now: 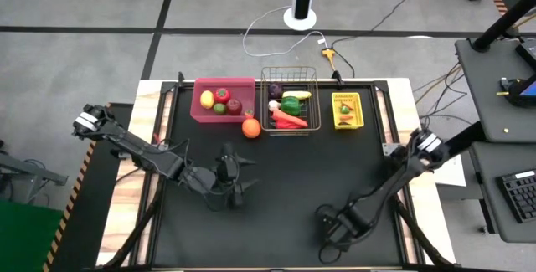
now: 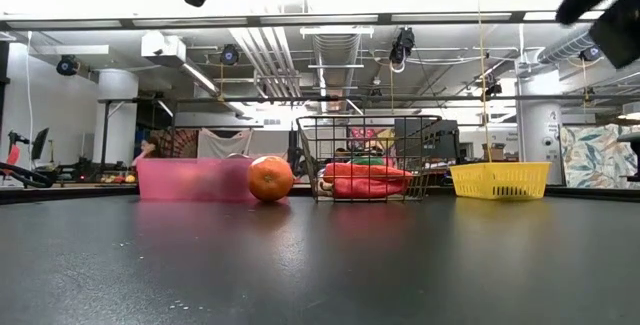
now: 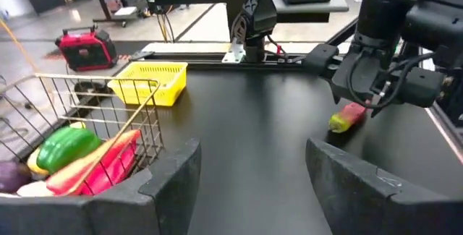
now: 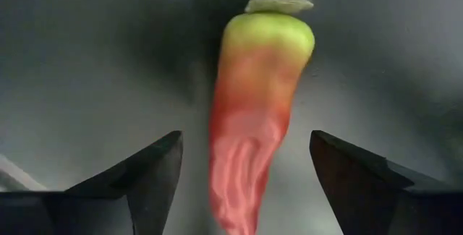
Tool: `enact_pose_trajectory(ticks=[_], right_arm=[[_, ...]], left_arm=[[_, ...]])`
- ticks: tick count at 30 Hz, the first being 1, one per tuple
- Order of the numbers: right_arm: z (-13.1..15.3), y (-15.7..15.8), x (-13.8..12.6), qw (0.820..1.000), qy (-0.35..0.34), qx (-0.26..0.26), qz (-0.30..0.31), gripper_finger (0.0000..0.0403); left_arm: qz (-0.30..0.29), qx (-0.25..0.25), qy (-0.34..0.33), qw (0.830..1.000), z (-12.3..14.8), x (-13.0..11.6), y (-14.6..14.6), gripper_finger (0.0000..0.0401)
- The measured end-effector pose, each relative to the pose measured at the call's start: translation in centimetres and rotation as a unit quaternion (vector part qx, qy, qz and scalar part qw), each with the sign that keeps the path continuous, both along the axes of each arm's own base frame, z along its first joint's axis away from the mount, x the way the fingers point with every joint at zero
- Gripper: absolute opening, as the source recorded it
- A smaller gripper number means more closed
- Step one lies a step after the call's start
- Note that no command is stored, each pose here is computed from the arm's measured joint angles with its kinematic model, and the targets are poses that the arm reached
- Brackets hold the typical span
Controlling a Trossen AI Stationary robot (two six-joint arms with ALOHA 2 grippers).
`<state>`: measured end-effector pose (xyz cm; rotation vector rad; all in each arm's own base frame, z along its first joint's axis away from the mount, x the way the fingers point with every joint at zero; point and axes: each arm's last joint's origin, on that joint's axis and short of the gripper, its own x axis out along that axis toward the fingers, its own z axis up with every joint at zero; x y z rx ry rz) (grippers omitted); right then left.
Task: Sort produce into baskets
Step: Put the big red chili pepper into the gold mesh basket
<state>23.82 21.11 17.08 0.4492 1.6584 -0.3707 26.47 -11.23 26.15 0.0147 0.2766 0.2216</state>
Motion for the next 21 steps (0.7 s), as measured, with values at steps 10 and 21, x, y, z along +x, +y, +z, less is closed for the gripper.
enact_pose_trajectory(ticks=[10,21], right_arm=[[-1.7,0.9,1.1,0.999,0.017,-0.018,-0.021,0.0236],[2.2,1.8,2.8,0.996,-0.083,-0.015,-0.006,0.0105]], left_arm=[[-0.019,0.079,0.01,0.997,0.2,0.1,0.1,0.0231],[-0.023,0.095,0.009,0.995,0.3,0.1,0.0,0.0231]])
